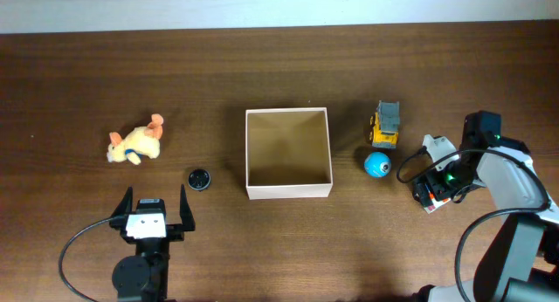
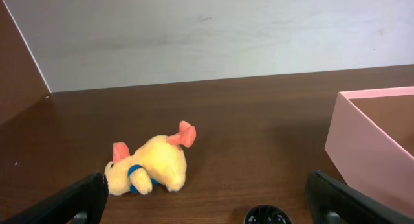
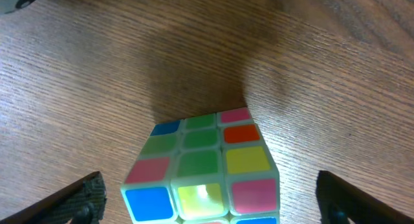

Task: Pack container
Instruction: 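Lower the right gripper over the Rubik's cube and close on it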

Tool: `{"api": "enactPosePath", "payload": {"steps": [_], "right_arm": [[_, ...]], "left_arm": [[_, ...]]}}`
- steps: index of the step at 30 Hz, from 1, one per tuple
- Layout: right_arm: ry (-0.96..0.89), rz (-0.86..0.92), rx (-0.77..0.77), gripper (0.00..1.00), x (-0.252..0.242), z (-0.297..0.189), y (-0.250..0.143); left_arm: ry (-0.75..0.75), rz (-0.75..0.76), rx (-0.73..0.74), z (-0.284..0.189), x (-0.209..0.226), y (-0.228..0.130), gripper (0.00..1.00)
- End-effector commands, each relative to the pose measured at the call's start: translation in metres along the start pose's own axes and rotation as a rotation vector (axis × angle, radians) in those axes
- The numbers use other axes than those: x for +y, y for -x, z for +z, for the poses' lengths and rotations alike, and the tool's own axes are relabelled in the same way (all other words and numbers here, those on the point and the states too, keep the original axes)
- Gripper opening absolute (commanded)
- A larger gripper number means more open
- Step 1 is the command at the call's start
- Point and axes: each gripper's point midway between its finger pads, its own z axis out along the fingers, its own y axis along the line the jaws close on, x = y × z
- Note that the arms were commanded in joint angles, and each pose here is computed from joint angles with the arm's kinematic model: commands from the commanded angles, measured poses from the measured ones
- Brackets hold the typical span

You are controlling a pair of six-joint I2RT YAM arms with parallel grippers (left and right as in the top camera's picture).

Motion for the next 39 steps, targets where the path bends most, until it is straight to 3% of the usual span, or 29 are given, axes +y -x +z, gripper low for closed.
{"api": "enactPosePath", "payload": {"steps": [1, 6, 13, 17, 30, 34, 39], "right_arm": [[0.019, 0.006, 0.0, 0.92, 0.001, 0.003, -0.002], [0.019, 0.006, 0.0, 0.77, 0.001, 0.003, -0.002], [0.018, 0.005, 0.0, 0.78, 0.001, 0.003, -0.002], [-0.004, -0.059, 0.021, 0.89, -0.003, 0.004, -0.005], [0.022, -0.062, 0.077, 0.95, -0.001, 0.018, -0.013], [0.023, -0.062, 0.077, 0.93, -0.001, 0.019, -0.013], [0.024, -0.058, 0.078, 0.8, -0.001, 0.019, -0.013]], "left_arm": [[0.0, 0.019, 0.0, 0.0, 0.0, -0.001, 0.99], [0.0, 0.019, 0.0, 0.0, 0.0, -0.001, 0.99], [0.0, 0.019, 0.0, 0.0, 0.0, -0.001, 0.99], [0.0, 0.019, 0.0, 0.0, 0.0, -0.001, 0.99], [0.0, 0.019, 0.0, 0.0, 0.0, -0.001, 0.99], [0.0, 0.019, 0.0, 0.0, 0.0, -0.001, 0.99], [0.0, 0.019, 0.0, 0.0, 0.0, -0.001, 0.99]]}}
